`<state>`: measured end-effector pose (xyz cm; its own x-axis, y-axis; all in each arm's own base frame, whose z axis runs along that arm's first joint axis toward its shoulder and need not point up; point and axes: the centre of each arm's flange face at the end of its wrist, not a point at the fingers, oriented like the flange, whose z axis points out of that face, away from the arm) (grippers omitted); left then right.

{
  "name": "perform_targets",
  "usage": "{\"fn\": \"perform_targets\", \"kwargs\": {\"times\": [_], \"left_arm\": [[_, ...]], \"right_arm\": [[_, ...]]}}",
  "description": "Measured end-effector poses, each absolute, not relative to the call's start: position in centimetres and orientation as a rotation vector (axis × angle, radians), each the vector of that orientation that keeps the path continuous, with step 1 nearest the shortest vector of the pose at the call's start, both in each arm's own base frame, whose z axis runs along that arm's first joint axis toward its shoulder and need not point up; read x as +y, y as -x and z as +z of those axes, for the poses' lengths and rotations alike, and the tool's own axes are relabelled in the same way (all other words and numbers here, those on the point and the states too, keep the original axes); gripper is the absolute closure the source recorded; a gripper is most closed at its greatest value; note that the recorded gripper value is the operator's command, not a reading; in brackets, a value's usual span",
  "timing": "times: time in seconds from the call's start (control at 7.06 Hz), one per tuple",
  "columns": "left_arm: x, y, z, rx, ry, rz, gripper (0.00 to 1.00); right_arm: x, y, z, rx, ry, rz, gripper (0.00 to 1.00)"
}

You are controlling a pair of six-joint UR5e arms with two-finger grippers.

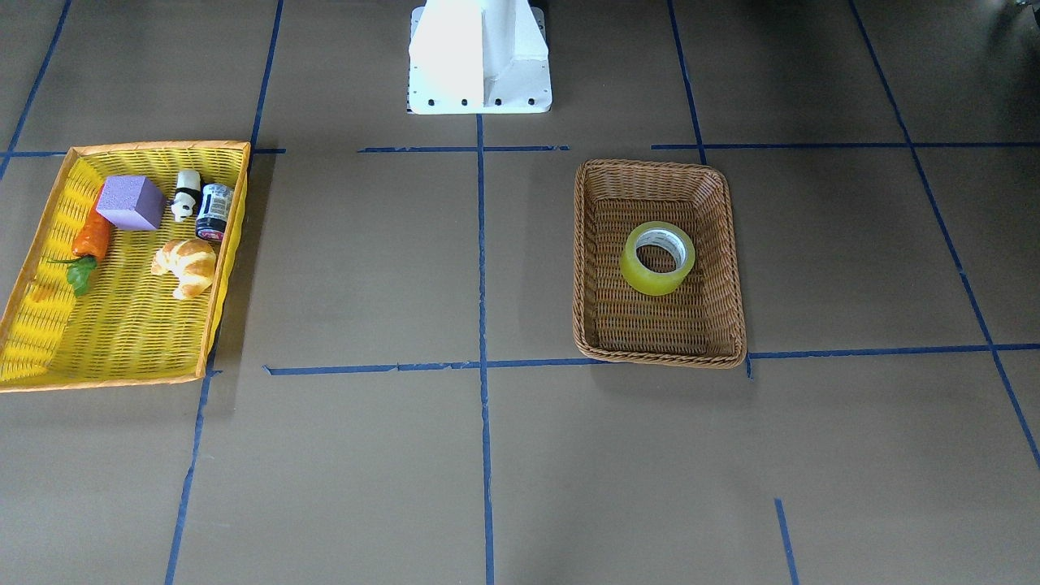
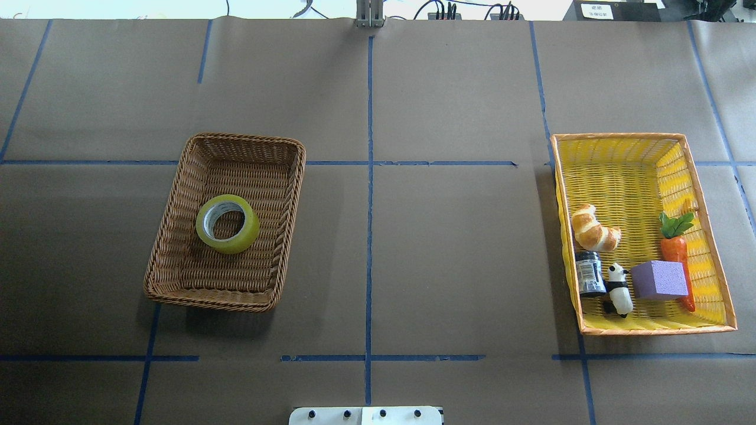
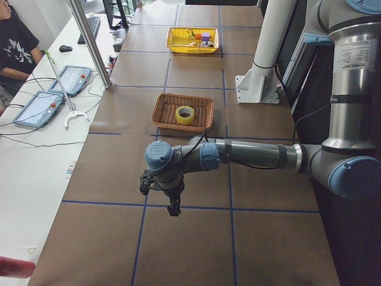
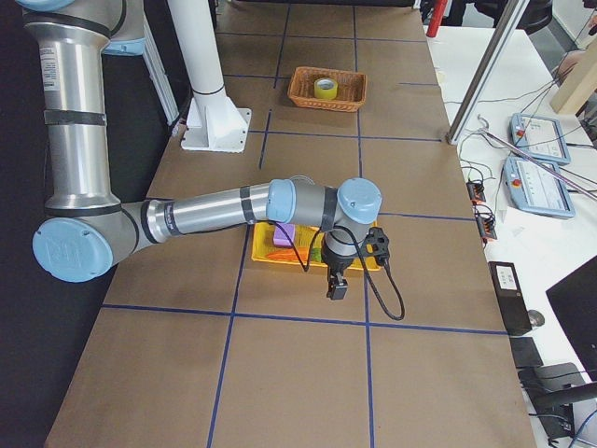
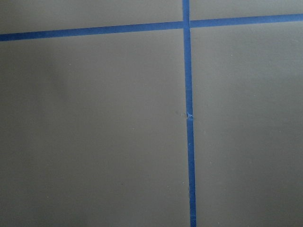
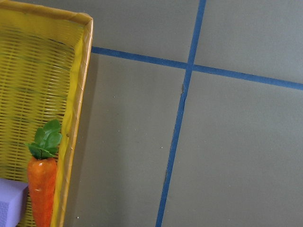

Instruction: Move tape to another basket

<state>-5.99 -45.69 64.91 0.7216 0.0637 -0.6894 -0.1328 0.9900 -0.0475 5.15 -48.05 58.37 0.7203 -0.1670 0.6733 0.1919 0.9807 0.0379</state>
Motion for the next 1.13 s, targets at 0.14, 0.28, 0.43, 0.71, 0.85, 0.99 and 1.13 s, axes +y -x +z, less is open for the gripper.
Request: {"fn": "perform_targets", "kwargs": {"times": [0.14, 0.28, 0.43, 0.71, 0.85, 0.99, 1.13], "left_arm": [[-45.8, 6.0, 64.8, 0.757, 0.095, 0.109, 0.00], [-45.8, 6.0, 64.8, 0.757, 0.094, 0.109, 0.00], [-45.7, 5.9, 64.8, 0.757, 0.095, 0.110, 0.00], [-45.7, 5.9, 64.9, 0.757, 0.094, 0.111, 0.00], [-45.8, 5.9, 64.7, 0.757, 0.090, 0.112, 0.00], [-46.0, 5.9, 64.4, 0.756, 0.086, 0.115, 0.00], [-46.2, 5.9, 64.2, 0.754, 0.082, 0.119, 0.00]], "right_arm": [[-48.0, -5.1, 58.4, -0.740, 0.036, -0.199, 0.00], [-48.1, -5.1, 58.4, -0.740, 0.035, -0.200, 0.00], [-48.0, -5.1, 58.4, -0.739, 0.035, -0.201, 0.00], [-46.5, -5.2, 60.1, -0.741, 0.056, -0.199, 0.00], [-45.8, -5.2, 60.9, -0.741, 0.063, -0.194, 0.00], [-45.4, -5.2, 61.3, -0.741, 0.069, -0.191, 0.00], [-45.2, -5.2, 61.8, -0.742, 0.076, -0.189, 0.00]]}}
